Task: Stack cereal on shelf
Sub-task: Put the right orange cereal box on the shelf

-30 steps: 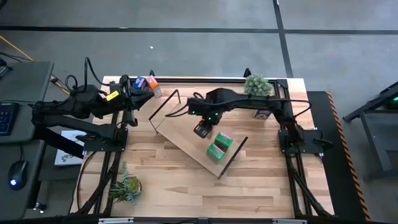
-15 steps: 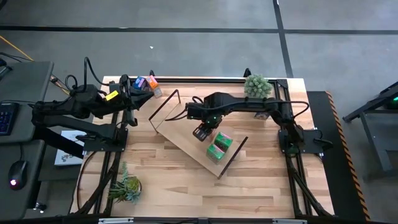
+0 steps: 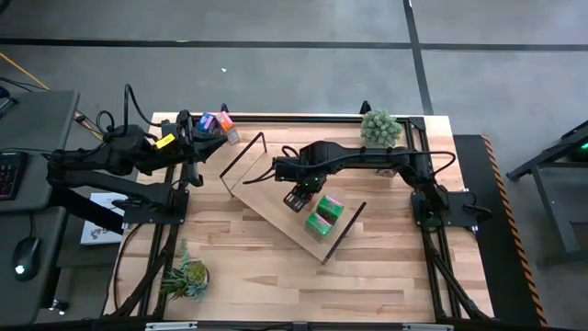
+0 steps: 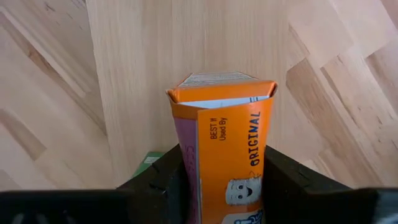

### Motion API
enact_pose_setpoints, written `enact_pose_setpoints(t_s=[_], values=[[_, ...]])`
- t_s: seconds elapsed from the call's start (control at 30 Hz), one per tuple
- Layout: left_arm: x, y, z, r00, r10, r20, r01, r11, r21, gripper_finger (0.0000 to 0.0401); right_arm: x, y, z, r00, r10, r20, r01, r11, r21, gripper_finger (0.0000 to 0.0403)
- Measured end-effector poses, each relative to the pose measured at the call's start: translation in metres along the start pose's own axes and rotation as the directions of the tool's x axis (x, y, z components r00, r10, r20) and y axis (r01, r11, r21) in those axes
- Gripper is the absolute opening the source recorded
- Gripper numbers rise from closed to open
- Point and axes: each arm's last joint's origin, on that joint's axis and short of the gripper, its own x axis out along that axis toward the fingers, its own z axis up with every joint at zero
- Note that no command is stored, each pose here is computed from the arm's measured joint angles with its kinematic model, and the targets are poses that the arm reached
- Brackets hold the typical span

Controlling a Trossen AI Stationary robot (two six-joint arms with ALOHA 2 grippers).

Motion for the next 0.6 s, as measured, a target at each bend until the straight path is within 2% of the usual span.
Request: enact_pose_setpoints(t_s=[0.6], values=[[0.0, -0.0001, 0.0, 1.0, -0.001, 0.0, 0.001, 1.0, 0.0, 0.0, 0.0013, 0.0009, 0.0, 1.0, -0.003, 0.001, 0.003, 1.0, 0.023, 0.0145]])
